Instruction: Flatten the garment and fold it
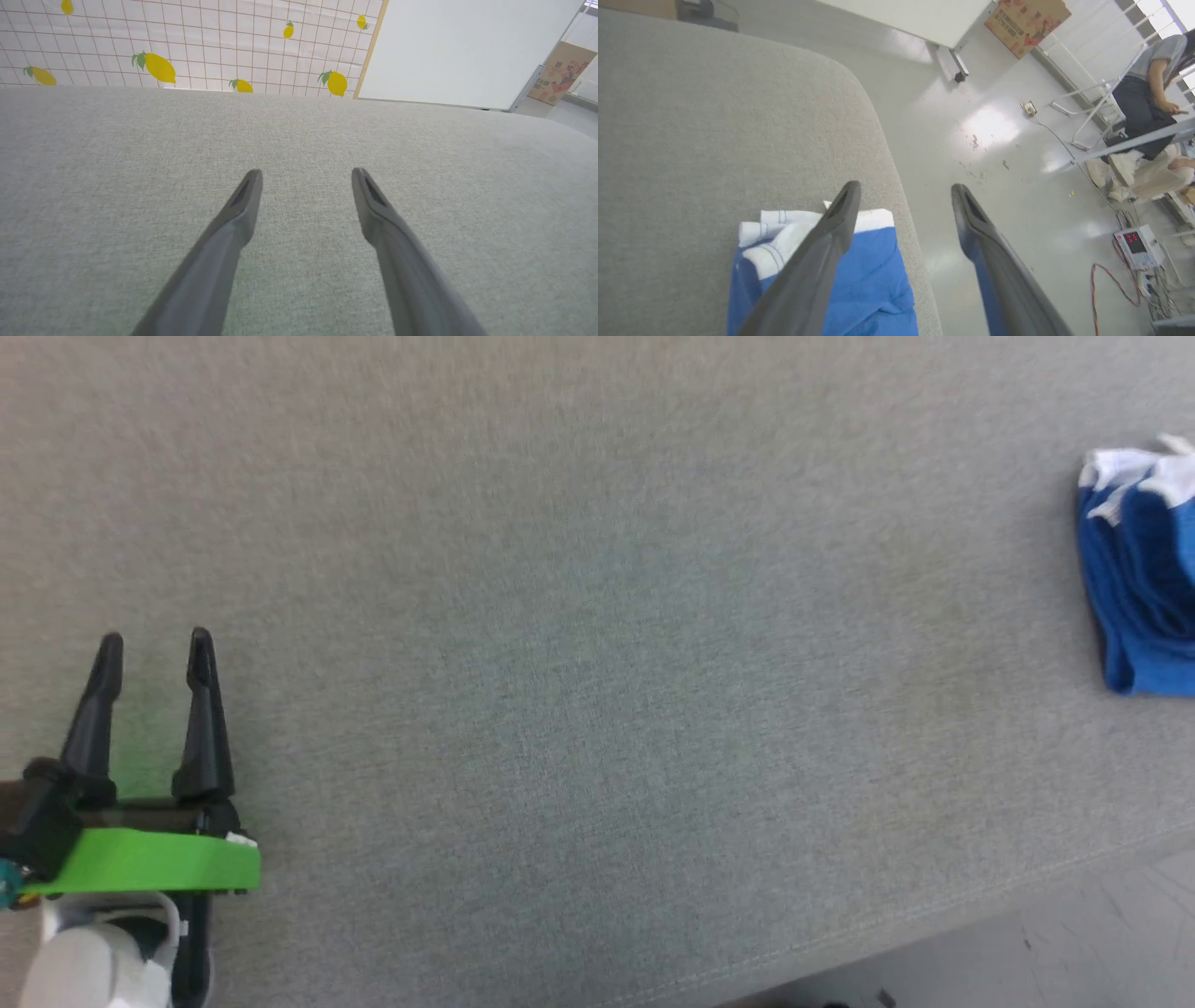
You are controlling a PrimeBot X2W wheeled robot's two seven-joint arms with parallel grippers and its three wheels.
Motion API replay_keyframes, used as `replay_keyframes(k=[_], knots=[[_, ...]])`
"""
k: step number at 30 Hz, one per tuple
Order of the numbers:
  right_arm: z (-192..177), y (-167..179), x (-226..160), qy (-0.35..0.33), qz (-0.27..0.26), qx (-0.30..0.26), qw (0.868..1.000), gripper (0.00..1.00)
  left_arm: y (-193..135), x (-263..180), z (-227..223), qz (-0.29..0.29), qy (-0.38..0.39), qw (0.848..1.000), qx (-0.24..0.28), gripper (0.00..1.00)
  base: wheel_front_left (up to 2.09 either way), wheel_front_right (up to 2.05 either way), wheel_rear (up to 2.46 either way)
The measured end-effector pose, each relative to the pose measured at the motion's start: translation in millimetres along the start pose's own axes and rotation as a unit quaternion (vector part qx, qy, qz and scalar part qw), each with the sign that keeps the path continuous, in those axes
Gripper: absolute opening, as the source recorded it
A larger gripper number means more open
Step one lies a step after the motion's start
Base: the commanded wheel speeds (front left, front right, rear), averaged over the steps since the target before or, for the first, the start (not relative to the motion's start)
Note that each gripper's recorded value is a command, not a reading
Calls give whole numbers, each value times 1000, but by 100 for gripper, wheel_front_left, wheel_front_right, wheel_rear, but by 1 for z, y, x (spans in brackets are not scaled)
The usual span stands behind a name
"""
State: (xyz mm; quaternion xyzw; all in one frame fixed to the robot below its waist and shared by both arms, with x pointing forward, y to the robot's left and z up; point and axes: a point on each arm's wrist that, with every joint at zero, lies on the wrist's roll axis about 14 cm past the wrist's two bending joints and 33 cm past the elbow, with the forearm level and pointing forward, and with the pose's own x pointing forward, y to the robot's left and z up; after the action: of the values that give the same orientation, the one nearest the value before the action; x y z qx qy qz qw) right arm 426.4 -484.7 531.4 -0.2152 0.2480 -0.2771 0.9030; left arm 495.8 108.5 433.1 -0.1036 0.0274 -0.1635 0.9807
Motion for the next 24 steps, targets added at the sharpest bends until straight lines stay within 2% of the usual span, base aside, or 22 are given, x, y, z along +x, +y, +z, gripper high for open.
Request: replay_keyframes(k=[3, 5, 6, 7, 9, 11, 15, 18, 24], knots=[[47, 8, -12, -83, 23, 19, 996, 100, -2, -6, 14, 10, -18, 1000, -1, 100, 0, 0, 0], [79, 14, -25, -145, 37, 50, 987, 100, -3, -10, 23, 19, -29, 999, -2, 100, 0, 0, 0], [112, 22, -43, -214, 54, 97, 970, 100, -2, -15, 32, 32, -40, 999, -4, 100, 0, 0, 0], [128, 28, -53, -247, 63, 104, 961, 100, -2, -17, 38, 38, -47, 998, -4, 100, 0, 0, 0], [151, 42, -73, -298, 86, 150, 939, 100, 0, -23, 47, 49, -58, 997, -3, 100, 0, 0, 0], [167, 60, -91, -330, 112, 165, 923, 100, 2, -29, 57, 56, -70, 996, 0, 100, 0, 0, 0], [180, 91, -126, -379, 155, 229, 883, 100, 12, -44, 74, 86, -88, 992, 6, 100, 0, 0, 0], [181, 114, -145, -399, 181, 266, 859, 100, 21, -57, 84, 110, -99, 989, 10, 100, 0, 0, 0], [157, 152, -167, -397, 226, 313, 833, 100, 33, -81, 101, 146, -120, 982, 17, 100, 0, 0, 0]])
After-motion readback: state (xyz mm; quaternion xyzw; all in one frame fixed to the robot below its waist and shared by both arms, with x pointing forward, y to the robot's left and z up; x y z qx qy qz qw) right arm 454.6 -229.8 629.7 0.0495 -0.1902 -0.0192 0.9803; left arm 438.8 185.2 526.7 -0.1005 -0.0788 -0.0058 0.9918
